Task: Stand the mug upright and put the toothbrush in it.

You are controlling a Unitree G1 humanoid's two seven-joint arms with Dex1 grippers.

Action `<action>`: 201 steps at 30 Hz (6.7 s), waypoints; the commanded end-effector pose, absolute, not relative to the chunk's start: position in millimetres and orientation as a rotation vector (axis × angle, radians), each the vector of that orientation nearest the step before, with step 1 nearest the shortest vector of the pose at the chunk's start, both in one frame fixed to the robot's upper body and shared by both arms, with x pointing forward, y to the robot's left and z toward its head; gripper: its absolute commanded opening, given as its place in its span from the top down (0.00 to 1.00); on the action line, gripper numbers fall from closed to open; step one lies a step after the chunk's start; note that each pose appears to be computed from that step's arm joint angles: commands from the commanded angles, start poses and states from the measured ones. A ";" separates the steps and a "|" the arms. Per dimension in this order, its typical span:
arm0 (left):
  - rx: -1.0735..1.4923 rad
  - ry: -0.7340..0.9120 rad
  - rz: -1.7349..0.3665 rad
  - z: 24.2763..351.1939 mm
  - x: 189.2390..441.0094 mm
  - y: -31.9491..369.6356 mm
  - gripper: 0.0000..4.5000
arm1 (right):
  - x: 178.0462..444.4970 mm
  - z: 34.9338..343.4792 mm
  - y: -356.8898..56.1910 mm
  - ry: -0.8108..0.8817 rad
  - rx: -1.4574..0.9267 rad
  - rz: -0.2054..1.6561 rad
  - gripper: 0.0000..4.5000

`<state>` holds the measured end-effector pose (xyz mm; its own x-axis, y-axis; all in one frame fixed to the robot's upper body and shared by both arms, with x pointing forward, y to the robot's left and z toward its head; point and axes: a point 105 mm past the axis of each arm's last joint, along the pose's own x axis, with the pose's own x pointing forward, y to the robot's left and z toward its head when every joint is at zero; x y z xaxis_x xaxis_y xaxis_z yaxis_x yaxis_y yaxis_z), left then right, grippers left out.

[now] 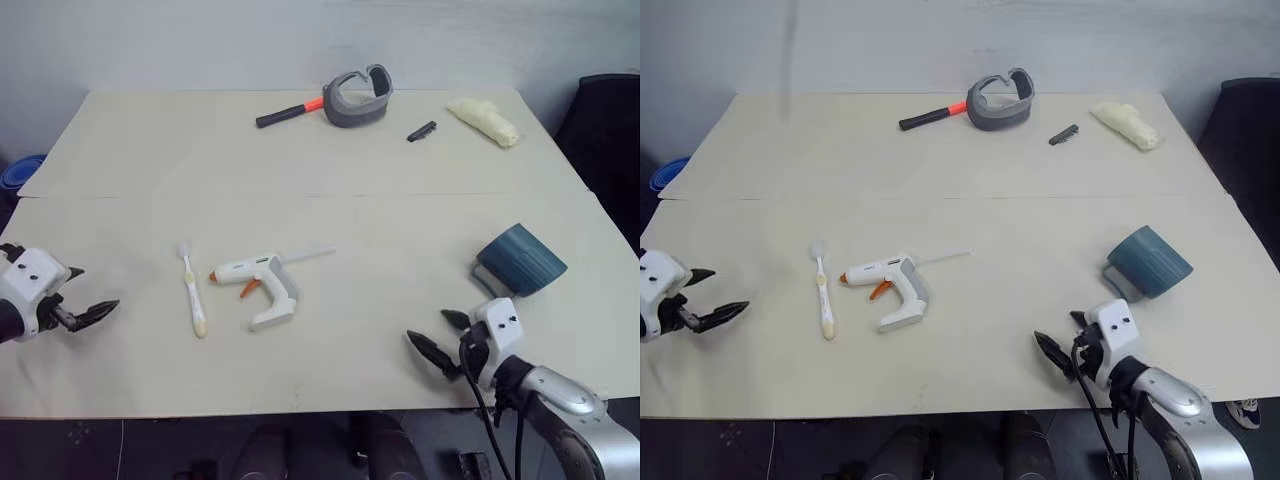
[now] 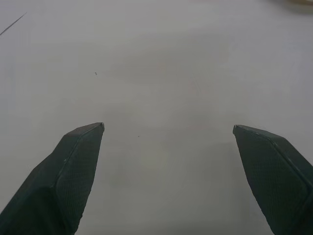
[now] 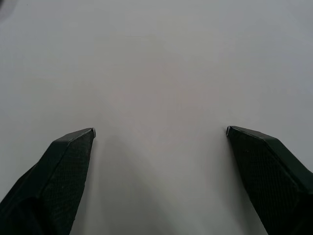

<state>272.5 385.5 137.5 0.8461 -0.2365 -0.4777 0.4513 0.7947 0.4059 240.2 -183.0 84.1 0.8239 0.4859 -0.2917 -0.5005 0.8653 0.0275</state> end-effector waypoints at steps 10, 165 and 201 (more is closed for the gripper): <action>0.530 0.382 -0.370 144.3 276.1 384.0 0.00 | 239.3 68.7 -193.8 0.289 -0.072 0.531 0.00; 0.277 0.010 -1.229 235.8 241.7 125.7 0.00 | 270.8 184.6 -224.3 0.534 -0.461 0.440 0.01; 0.301 -0.025 -1.288 234.5 252.1 106.4 0.00 | 319.8 132.9 -262.0 0.610 -0.430 0.343 0.57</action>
<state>252.5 103.4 226.9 0.2659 -0.9492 -0.1684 0.9536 0.2333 0.1903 318.2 -259.1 127.8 0.7578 0.1949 -0.6227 -0.4352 0.8621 -0.2598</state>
